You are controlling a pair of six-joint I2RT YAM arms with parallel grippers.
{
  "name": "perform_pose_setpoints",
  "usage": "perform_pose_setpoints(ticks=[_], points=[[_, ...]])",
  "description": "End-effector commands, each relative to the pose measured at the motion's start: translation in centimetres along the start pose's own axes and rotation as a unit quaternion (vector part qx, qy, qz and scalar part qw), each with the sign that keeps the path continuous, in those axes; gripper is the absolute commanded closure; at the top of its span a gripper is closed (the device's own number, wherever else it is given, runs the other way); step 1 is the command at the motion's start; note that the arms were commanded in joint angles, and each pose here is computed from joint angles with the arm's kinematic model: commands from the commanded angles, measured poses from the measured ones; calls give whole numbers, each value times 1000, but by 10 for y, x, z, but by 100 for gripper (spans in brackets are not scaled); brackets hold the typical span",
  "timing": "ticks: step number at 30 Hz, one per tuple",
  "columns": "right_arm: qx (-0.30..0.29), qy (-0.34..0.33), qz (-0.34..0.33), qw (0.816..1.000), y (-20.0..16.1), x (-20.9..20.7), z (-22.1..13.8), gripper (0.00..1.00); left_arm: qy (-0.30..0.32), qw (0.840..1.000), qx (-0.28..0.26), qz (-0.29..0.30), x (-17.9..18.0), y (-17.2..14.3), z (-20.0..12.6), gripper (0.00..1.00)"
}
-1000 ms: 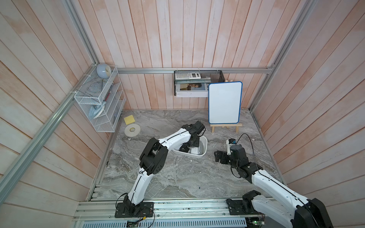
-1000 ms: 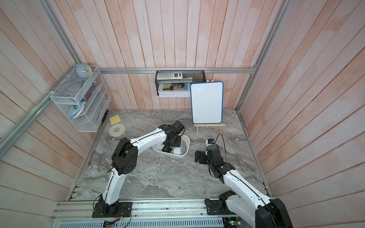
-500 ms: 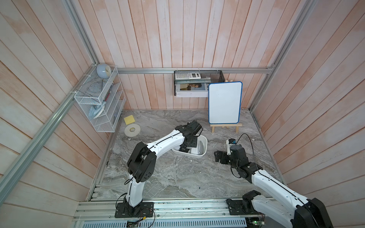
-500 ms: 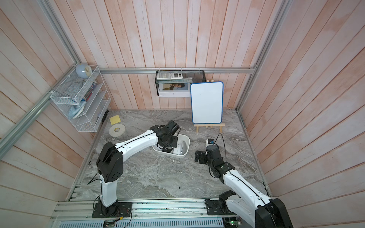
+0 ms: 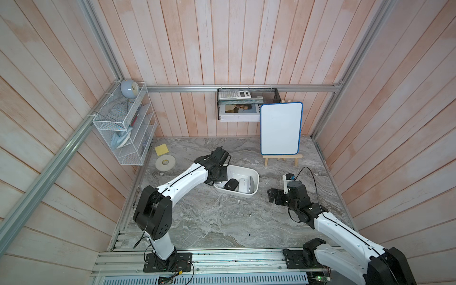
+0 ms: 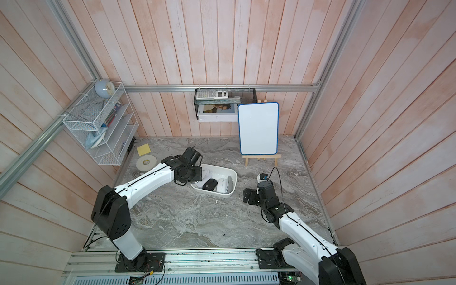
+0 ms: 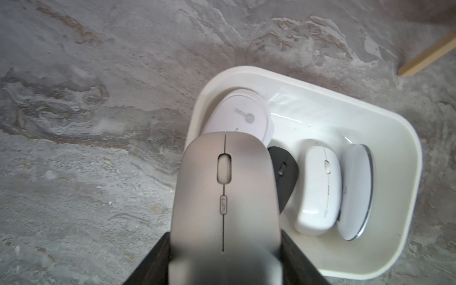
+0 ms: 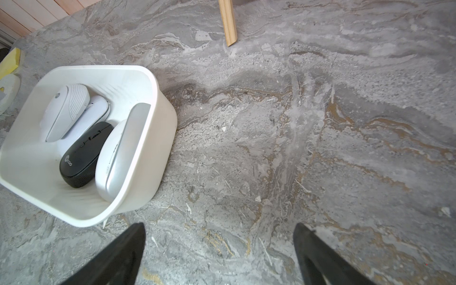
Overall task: Take out the mouse from the storage box
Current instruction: Pick up the mouse from the storage box, then place the mouse at the center of the board.
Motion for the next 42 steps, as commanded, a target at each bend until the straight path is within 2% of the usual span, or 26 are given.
perform_pose_setpoints(ticks=[1,7,13,29,42], points=[[-3,-1,5,1000,3,1,0,3,7,999,-21,-23,21,9,-4,42],[2,0,8,1000,4,2,0,2,42,997,-25,-64,56,20,9,42],[4,2,10,1000,7,3,-1,2,60,994,-23,-88,73,28,29,42],[17,4,13,1000,13,6,3,3,108,989,-13,-104,89,46,77,42],[24,3,12,1000,15,9,5,2,110,988,8,-113,95,45,105,41]])
Point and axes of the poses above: each gripper's point midway between its finger pads, its own z axis out along the fingers, its own x axis along the line the jaws close on, y = z × x, the point moved 10 cm from there along -z, back along the fingers, and after that the axes turned 13 degrees about -z, right-handed, at the moved point
